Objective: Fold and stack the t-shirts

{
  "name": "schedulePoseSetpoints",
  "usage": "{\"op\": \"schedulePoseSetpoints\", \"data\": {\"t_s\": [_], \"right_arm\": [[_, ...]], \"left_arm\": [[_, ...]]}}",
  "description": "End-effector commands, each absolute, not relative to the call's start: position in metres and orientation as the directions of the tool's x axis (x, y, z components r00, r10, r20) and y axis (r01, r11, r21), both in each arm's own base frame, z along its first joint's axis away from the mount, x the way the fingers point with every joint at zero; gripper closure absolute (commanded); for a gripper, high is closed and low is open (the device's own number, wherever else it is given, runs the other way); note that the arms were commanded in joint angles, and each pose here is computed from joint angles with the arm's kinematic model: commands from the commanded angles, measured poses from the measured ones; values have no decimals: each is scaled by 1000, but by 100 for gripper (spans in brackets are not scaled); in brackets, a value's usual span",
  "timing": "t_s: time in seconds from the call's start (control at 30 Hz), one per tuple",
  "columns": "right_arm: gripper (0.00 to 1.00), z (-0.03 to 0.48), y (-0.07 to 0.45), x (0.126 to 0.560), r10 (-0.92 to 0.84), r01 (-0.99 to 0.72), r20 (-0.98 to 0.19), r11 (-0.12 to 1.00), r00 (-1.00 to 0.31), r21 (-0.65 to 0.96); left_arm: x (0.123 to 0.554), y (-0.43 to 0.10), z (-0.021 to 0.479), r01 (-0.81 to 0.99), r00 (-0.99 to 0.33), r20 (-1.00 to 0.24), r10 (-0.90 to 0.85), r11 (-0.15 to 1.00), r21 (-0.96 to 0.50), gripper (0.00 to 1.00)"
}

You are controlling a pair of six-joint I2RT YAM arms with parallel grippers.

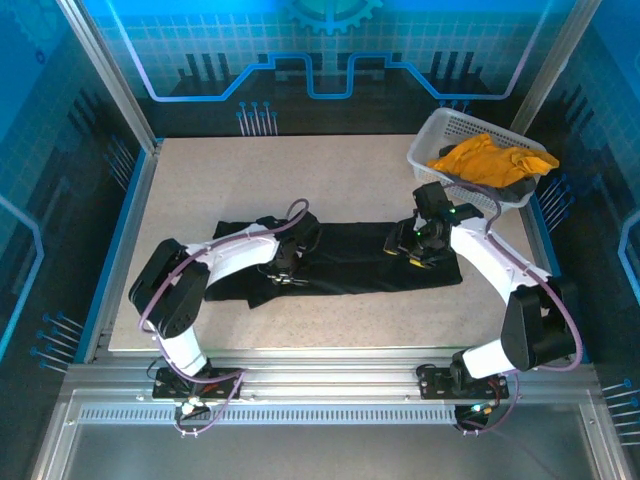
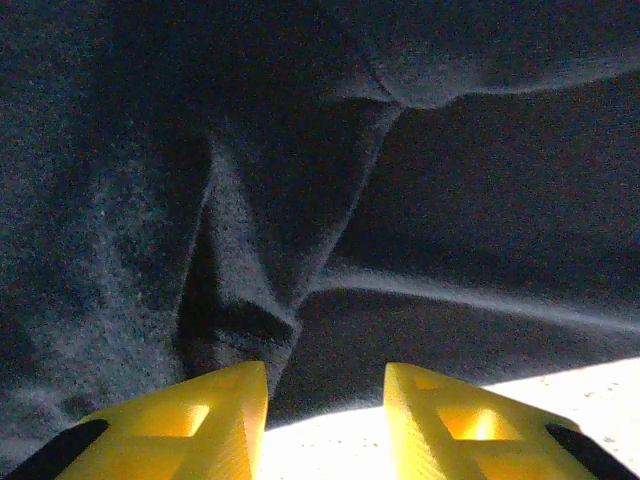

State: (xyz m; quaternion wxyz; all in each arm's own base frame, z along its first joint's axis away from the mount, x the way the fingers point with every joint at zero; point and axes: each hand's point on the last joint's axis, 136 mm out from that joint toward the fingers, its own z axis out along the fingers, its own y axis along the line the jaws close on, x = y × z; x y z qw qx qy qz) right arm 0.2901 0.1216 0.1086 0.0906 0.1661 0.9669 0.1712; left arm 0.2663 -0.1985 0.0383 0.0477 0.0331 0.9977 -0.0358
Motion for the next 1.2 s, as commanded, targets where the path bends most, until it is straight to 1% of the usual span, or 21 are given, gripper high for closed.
{"op": "schedulePoseSetpoints", "data": {"t_s": [0.0, 0.1, 0.3, 0.43, 0.57, 0.67, 0.7, 0.8, 0.93, 1.17], "right_arm": [[36, 110, 126, 285, 359, 293, -104, 871, -927, 394], [35, 109, 125, 285, 365, 300, -100, 868, -926, 395], [35, 108, 125, 287, 369, 303, -98, 866, -924, 398], [35, 108, 126, 287, 371, 306, -95, 864, -924, 401], [35, 108, 125, 287, 372, 307, -96, 865, -923, 396], [36, 107, 124, 287, 373, 310, -95, 867, -923, 391], [36, 107, 124, 286, 373, 310, -95, 867, -923, 390], [36, 106, 122, 286, 378, 317, -93, 867, -921, 386], [36, 105, 122, 287, 378, 317, -94, 867, -921, 385], [36, 104, 122, 288, 379, 319, -90, 866, -921, 384]], "left_arm": [[272, -193, 35, 135, -985, -109, 134, 991, -2, 63], [269, -187, 28, 142, -985, -91, 144, 989, 32, 65], [271, -175, 27, 160, -978, -118, 171, 983, 90, 67], [270, -172, 20, 177, -976, -104, 189, 978, 113, 76], [266, -177, 21, 180, -977, -104, 188, 981, 77, 83], [264, -177, 25, 175, -978, -105, 182, 982, 67, 97], [263, -177, 26, 173, -978, -105, 179, 983, 66, 100], [262, -179, 37, 153, -982, -108, 157, 987, 43, 100], [256, -194, 55, 95, -992, -83, 91, 994, -53, 100], [247, -215, 68, -56, -998, 28, -52, 980, -190, 100]]}}
